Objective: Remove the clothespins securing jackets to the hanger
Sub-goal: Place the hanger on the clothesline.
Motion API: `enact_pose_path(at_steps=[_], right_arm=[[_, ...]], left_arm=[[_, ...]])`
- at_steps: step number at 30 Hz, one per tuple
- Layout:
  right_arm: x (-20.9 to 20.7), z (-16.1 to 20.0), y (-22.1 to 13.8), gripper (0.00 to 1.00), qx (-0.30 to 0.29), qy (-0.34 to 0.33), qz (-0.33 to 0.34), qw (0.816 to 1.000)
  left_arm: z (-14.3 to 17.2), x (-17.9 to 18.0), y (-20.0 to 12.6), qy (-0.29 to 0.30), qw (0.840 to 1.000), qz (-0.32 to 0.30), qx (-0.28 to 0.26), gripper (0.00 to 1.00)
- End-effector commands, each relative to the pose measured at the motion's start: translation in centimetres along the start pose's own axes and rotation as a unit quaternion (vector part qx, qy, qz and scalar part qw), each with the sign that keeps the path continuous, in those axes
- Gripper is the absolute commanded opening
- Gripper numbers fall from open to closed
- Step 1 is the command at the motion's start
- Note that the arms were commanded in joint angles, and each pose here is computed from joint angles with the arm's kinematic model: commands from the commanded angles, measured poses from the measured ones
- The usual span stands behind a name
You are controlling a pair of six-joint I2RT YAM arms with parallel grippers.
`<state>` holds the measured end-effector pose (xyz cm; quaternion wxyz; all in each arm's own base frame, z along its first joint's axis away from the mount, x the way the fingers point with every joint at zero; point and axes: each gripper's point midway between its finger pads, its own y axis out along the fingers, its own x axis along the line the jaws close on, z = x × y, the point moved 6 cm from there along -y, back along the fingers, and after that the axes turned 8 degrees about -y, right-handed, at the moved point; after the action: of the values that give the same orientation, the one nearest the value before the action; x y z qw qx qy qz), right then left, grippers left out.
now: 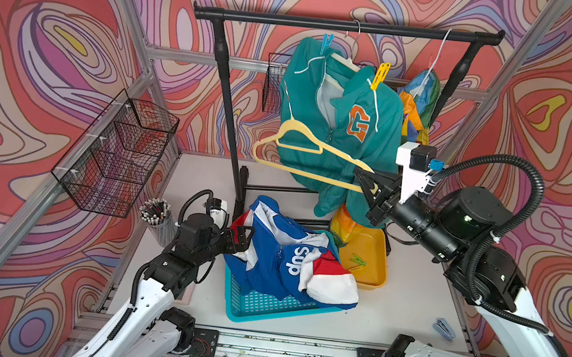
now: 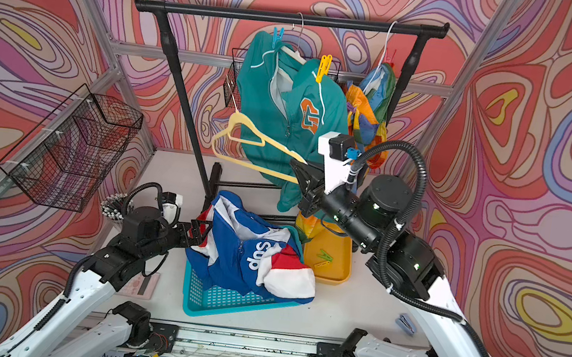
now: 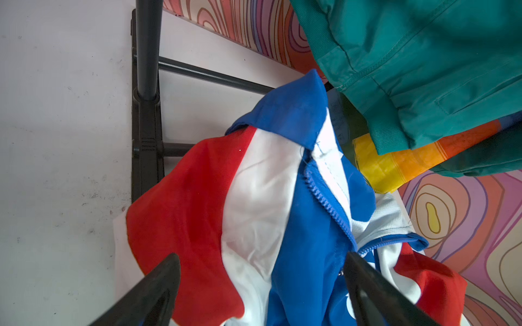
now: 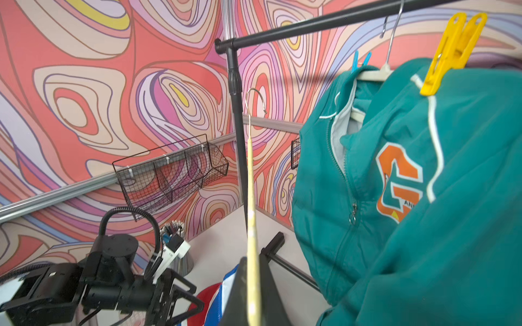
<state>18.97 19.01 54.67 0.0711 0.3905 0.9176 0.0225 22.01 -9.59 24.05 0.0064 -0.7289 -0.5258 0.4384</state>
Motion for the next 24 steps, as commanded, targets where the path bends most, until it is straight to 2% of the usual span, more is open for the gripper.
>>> enact_pose_path(at_steps=[1, 8, 13, 24], right_arm=[[-0.8, -2.5, 0.5, 0.0, -0.072, -0.01, 0.032, 0.997], [-0.5, -3.3, 3.2, 0.0, -0.095, -0.021, 0.041, 0.994], [1.1, -3.9, 4.7, 0.0, -0.11, -0.057, 0.06, 0.99], [3.5, -5.8, 6.7, 0.0, -0.15, -0.085, 0.081, 0.982]], left_arm=[[0.0, -0.2, 0.0, -0.01, 1.0, 0.016, -0.003, 0.93], [0.4, -0.1, 0.3, -0.016, 1.0, 0.019, 0.007, 0.93], [0.0, -0.4, 0.3, -0.014, 0.999, 0.029, -0.003, 0.93], [0.3, -0.3, 0.5, -0.019, 0.999, 0.034, -0.001, 0.93]])
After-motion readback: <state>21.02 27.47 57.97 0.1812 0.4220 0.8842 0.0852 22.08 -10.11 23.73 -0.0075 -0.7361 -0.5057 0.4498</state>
